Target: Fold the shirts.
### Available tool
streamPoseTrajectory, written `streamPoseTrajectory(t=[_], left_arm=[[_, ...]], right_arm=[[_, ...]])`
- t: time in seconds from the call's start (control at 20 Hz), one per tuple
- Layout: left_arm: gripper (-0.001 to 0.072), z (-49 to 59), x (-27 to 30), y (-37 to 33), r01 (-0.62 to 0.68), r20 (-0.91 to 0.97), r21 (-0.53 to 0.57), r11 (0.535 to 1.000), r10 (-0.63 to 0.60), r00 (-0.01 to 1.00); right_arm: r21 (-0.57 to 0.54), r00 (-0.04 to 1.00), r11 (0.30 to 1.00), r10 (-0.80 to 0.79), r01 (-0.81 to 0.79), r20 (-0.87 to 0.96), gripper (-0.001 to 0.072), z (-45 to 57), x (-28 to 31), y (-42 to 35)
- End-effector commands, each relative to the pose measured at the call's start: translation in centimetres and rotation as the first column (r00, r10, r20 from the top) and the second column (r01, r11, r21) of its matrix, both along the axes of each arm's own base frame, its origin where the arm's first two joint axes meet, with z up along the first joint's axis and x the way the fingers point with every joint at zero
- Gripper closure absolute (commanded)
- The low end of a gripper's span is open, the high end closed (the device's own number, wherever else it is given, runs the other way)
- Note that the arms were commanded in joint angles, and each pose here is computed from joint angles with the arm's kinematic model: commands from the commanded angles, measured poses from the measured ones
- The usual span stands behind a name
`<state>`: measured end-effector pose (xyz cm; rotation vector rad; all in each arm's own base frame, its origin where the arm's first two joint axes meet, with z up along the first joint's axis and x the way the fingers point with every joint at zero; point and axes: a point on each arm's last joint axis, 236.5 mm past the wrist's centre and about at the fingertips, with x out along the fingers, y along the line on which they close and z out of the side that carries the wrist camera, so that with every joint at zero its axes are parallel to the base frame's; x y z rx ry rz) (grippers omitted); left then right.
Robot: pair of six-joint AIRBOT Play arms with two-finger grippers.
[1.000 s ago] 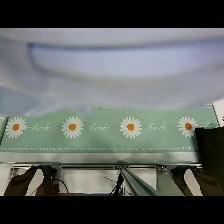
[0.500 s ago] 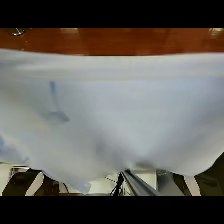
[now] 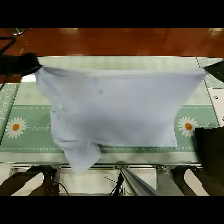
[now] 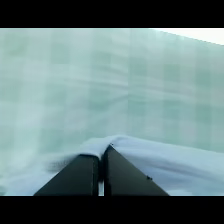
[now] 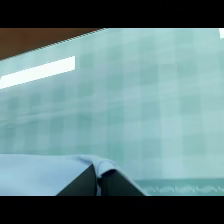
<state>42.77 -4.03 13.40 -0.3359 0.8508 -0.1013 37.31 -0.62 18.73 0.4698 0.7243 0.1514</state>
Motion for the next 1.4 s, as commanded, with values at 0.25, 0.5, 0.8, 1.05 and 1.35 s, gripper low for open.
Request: streamPoseTrajectory(t=[0.25, 0.5, 0.8, 1.05, 1.35], left_arm=[[0.0685, -11.5, 9.8, -3.7, -0.121, -0.164, -0.314, 0.942, 0.071, 0.984], [0.0684, -13.4, 7.1, -3.8, -0.059, -0.270, -0.301, 0.952, -0.026, 0.963], [0.0684, -15.4, 0.4, -1.1, 0.113, -0.443, -0.222, 0.969, -0.204, 0.873], [0.0684, -21.5, -4.4, -2.9, 0.098, -0.563, -0.232, 0.968, -0.216, 0.798], [0.0004, -19.8, -6.3, -2.9, 0.170, -0.606, -0.266, 0.949, -0.302, 0.736]], right_arm=[[0.264, 0.984, 0.964, 0.058, -0.012, -0.170, 0.0688, -11.4, 13.0, -1.6], [0.283, 0.974, 0.959, 0.067, -0.003, -0.214, 0.0688, -13.1, 13.6, -1.8], [0.154, 0.886, 0.983, 0.156, -0.097, -0.436, 0.0687, -17.7, 7.9, -3.2], [0.167, 0.830, 0.985, 0.137, -0.053, -0.541, 0.0687, -23.3, 4.8, -2.8], [0.211, 0.790, 0.976, 0.169, -0.051, -0.589, 0.0093, -23.2, 3.1, -2.3]])
